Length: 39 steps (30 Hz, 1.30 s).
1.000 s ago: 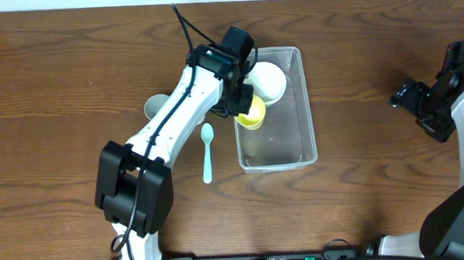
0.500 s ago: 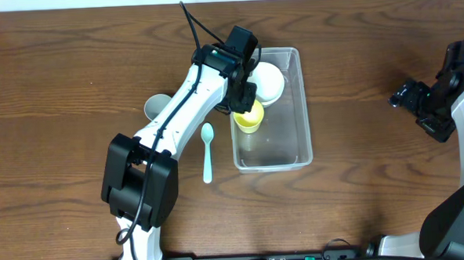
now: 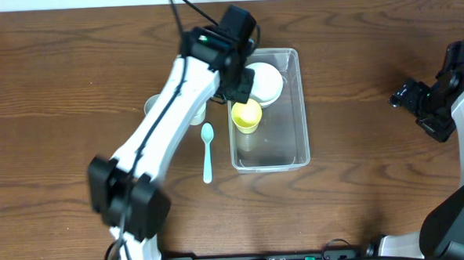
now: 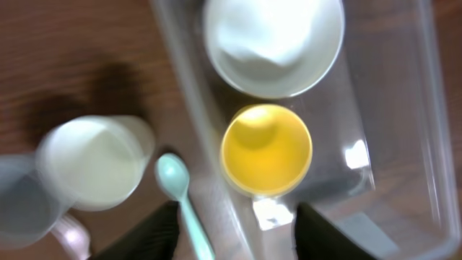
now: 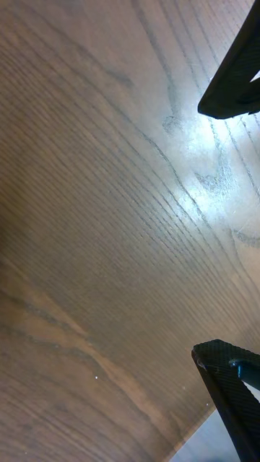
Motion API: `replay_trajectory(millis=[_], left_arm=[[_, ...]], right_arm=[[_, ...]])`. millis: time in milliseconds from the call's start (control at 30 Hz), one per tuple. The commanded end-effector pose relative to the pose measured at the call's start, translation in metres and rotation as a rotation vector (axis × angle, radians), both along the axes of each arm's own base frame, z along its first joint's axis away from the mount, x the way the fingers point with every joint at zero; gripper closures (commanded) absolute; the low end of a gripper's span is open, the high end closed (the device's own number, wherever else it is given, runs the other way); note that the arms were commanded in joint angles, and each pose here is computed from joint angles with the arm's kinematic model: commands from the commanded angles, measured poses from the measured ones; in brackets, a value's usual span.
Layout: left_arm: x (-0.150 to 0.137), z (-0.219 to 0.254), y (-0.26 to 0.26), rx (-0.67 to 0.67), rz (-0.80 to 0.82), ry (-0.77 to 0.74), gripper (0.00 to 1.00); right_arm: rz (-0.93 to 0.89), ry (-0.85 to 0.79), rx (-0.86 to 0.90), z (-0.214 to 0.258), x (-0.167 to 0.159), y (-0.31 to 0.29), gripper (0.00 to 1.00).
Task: Pack container
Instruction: 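Carry the yellow cup into the container and release it, then grasp the grey cup with the left gripper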
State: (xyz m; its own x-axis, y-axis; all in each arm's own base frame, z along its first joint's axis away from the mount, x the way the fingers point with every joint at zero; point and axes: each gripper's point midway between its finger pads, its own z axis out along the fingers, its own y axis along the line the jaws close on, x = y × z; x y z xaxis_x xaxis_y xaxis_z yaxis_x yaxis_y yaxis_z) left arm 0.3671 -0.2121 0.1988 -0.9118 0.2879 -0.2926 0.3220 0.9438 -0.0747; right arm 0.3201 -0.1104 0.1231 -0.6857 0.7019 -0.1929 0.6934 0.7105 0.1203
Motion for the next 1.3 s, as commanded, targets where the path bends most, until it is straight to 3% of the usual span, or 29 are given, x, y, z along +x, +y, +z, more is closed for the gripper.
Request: replay_trajectory(millis=[0, 233, 433, 767, 1033, 1267], left_arm=[[-0.002, 0.039, 0.037, 0.071, 0.091, -0.097, 0.4], [0.001, 0.01, 0.13, 0.166, 0.382, 0.039, 0.39], [0.007, -0.049, 0.189, 0.096, 0.577, 0.188, 0.39], [0.002, -0.126, 0.212, 0.116, 0.581, 0.304, 0.45], [0.011, -0.129, 0.215, 0.108, 0.591, 0.278, 0.91], [0.008, -0.118, 0.227, 0.104, 0.604, 0.269, 0.94]], right_arm=[[0.003, -0.002, -0.003, 0.0, -0.001, -0.002, 0.01], [0.003, -0.002, -0.003, 0.0, -0.001, -0.002, 0.01], [0.003, -0.002, -0.003, 0.0, -0.001, -0.002, 0.01], [0.003, -0.002, -0.003, 0.0, -0.001, -0.002, 0.01], [0.003, -0.002, -0.003, 0.0, -0.001, -0.002, 0.01], [0.003, -0.002, -0.003, 0.0, -0.001, -0.002, 0.01]])
